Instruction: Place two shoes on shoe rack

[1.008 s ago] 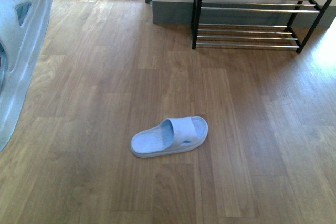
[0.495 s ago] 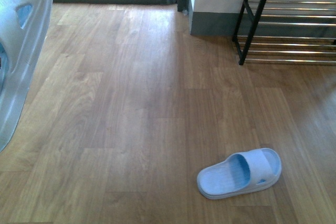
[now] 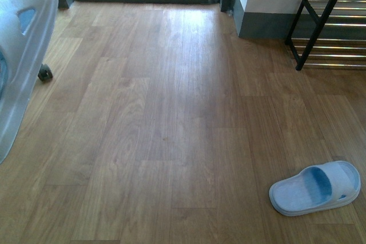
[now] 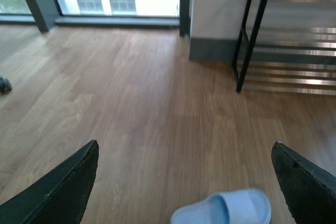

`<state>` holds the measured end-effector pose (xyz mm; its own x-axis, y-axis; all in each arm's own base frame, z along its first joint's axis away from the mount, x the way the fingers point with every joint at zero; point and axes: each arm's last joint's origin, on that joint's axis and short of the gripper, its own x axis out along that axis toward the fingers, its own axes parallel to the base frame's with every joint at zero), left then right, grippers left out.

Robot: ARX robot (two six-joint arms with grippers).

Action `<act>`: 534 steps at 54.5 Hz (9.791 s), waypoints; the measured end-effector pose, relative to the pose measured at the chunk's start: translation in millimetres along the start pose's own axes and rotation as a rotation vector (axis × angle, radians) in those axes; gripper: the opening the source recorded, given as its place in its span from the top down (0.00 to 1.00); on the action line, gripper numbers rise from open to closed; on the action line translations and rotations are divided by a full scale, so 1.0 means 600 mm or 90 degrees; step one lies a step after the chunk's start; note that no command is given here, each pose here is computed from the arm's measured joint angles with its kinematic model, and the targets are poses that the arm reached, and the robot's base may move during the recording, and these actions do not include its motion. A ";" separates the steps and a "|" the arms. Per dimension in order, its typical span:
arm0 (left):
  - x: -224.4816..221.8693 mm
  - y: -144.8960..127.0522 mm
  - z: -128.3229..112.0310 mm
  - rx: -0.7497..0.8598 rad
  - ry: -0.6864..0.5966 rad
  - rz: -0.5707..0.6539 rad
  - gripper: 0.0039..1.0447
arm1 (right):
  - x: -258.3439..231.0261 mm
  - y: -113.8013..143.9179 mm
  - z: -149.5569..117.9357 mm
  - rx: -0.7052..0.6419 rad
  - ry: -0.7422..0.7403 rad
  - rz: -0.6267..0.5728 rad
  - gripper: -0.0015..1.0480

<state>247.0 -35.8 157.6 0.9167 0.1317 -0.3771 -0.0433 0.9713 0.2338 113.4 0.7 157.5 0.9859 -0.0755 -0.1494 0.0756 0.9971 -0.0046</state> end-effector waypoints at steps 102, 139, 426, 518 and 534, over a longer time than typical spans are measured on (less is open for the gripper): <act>0.000 -0.001 0.000 0.000 0.000 -0.002 0.98 | 0.483 -0.136 -0.441 0.112 0.572 -0.357 0.12; 0.000 -0.001 0.000 0.001 0.000 -0.001 0.98 | 0.462 -0.177 -0.481 -0.144 0.587 -0.366 0.98; 0.000 0.000 -0.001 0.001 0.002 0.000 0.98 | 0.082 -0.016 0.073 -0.164 0.045 -0.081 0.98; 0.000 -0.001 -0.001 0.001 0.001 -0.001 0.98 | 0.535 -0.077 0.033 -0.185 0.237 -0.102 0.98; 0.000 -0.001 -0.001 0.001 0.001 -0.001 0.98 | 0.585 -0.098 0.021 -0.234 0.254 -0.142 0.98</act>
<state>246.7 -36.2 157.2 0.9164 0.1304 -0.3785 -0.0414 0.9712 0.2345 456.6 -84.5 117.9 0.8148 -0.3456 -0.4655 0.1476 0.9001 -0.4099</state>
